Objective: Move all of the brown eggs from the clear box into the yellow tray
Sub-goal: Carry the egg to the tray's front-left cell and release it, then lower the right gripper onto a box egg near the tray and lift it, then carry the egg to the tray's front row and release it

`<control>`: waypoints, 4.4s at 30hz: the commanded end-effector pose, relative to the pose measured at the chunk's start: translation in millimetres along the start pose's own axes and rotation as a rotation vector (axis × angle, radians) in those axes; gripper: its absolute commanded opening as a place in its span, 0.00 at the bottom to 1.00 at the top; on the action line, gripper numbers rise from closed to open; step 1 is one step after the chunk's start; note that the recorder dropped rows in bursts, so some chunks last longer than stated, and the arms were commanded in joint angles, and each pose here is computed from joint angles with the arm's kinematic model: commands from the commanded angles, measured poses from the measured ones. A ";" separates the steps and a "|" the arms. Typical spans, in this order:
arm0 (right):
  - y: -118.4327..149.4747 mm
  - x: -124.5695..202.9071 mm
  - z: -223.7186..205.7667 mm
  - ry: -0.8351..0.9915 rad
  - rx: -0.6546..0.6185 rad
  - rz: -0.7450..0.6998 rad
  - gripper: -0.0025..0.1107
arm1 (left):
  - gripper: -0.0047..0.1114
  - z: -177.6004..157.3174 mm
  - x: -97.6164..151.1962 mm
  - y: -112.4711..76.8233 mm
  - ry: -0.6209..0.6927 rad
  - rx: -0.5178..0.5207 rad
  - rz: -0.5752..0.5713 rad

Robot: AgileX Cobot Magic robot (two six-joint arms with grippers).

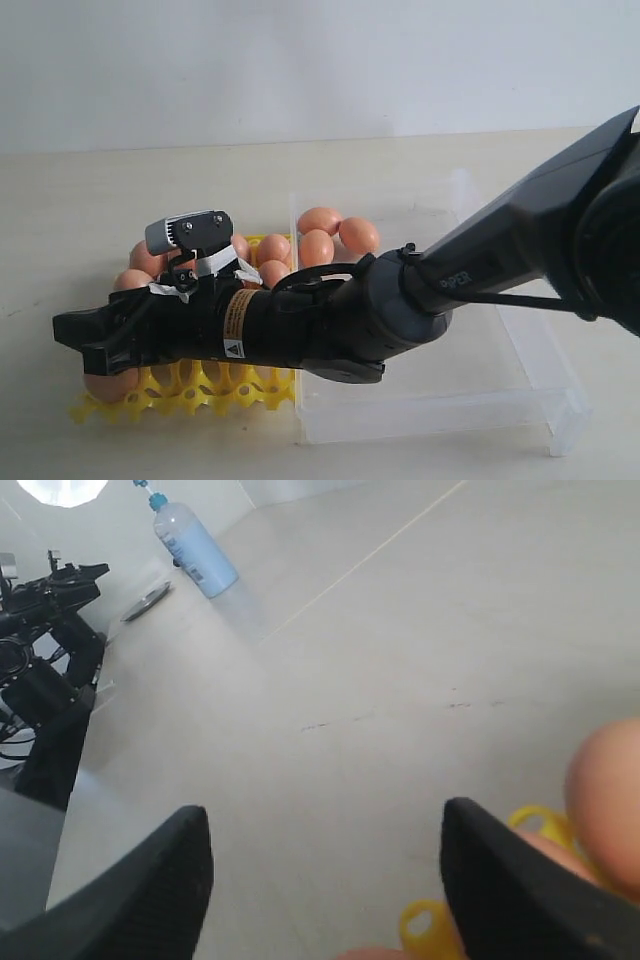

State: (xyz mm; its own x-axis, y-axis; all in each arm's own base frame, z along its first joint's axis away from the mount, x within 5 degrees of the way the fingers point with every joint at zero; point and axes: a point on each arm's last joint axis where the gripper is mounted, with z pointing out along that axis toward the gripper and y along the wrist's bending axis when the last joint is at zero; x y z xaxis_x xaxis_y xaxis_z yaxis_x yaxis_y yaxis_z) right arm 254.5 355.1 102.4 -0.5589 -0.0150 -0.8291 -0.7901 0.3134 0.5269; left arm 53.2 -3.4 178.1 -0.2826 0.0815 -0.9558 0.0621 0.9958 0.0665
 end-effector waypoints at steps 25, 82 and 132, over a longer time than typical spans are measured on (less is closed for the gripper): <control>-36.1 -151.6 -173.0 0.362 0.924 -0.230 0.02 | 0.04 -1.0 -2.6 0.0 -0.019 0.001 -0.007; -133.4 -177.9 -96.1 0.805 0.896 -0.178 0.02 | 0.04 -1.0 -2.6 0.0 -0.019 0.001 -0.008; 21.8 16.6 -49.0 0.026 0.239 -0.073 0.02 | 0.04 -1.0 -2.6 0.0 -0.019 0.001 -0.007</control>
State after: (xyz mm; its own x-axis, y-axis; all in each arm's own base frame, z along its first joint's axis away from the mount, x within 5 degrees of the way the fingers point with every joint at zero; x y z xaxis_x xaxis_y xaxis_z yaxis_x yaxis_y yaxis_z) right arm 214.2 313.9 106.7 -0.5094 -0.0868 -0.8561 -0.7548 0.5229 0.3961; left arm 53.2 -3.4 178.1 -0.2826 0.0815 -0.9558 0.0621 0.9958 0.0665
